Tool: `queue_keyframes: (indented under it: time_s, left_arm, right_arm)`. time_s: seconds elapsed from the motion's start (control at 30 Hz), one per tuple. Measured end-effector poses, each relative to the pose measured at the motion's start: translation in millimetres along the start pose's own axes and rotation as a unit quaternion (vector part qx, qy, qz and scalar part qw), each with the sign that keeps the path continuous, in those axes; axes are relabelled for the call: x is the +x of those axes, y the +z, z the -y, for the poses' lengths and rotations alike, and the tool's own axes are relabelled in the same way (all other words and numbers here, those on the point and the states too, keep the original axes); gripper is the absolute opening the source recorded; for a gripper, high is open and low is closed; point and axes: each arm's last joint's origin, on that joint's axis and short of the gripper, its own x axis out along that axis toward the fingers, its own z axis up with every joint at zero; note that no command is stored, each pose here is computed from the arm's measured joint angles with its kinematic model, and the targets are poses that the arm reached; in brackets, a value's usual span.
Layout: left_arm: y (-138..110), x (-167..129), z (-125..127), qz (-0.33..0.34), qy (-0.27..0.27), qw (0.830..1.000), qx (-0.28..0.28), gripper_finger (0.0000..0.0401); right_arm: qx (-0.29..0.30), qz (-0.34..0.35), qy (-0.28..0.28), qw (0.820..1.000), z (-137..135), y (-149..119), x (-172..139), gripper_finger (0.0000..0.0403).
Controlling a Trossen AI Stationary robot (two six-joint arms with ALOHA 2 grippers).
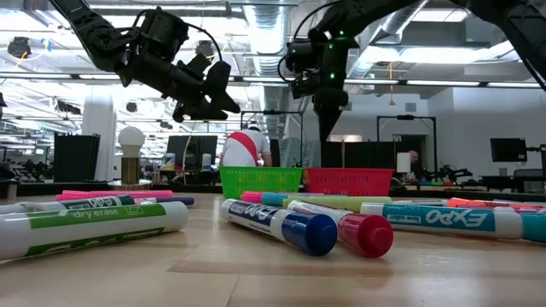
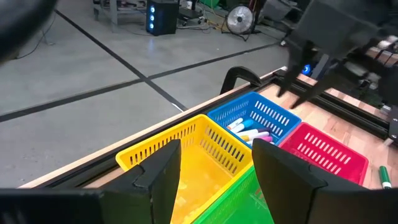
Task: Pick & Place Markers
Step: Put the small pink highlighter pen into the blue bin
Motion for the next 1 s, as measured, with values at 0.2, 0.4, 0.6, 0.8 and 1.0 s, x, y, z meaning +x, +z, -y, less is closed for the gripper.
queue_keyframes:
  time_s: [0.2, 0.4, 0.6, 0.8, 1.0]
  left_arm:
    - [0, 0, 1, 0.000, -0.002, 1.000, 0.001, 0.0198]
    - [-2, -2, 8, -0.003, -0.016, 1.000, 0.004, 0.0198]
    - [-5, -5, 21, -0.007, -0.039, 0.999, 0.010, 0.0198]
    - [-9, -10, 36, -0.013, -0.067, 0.997, 0.018, 0.0198]
    - [-15, -20, 60, -0.026, -0.136, 0.990, 0.029, 0.0198]
  right_arm:
    - [0.036, -0.034, 0.021, 0.999, -14, -3, -8, 0.0095]
    - [0.066, -0.081, 0.042, 0.994, -30, -7, -11, 0.0095]
    - [0.066, -0.060, 0.071, 0.994, -48, -1, -22, 0.0095]
    - [0.060, -0.002, 0.075, 0.995, -63, 1, -47, 0.0095]
    - [0.054, 0.033, 0.070, 0.996, -75, -2, -66, 0.0094]
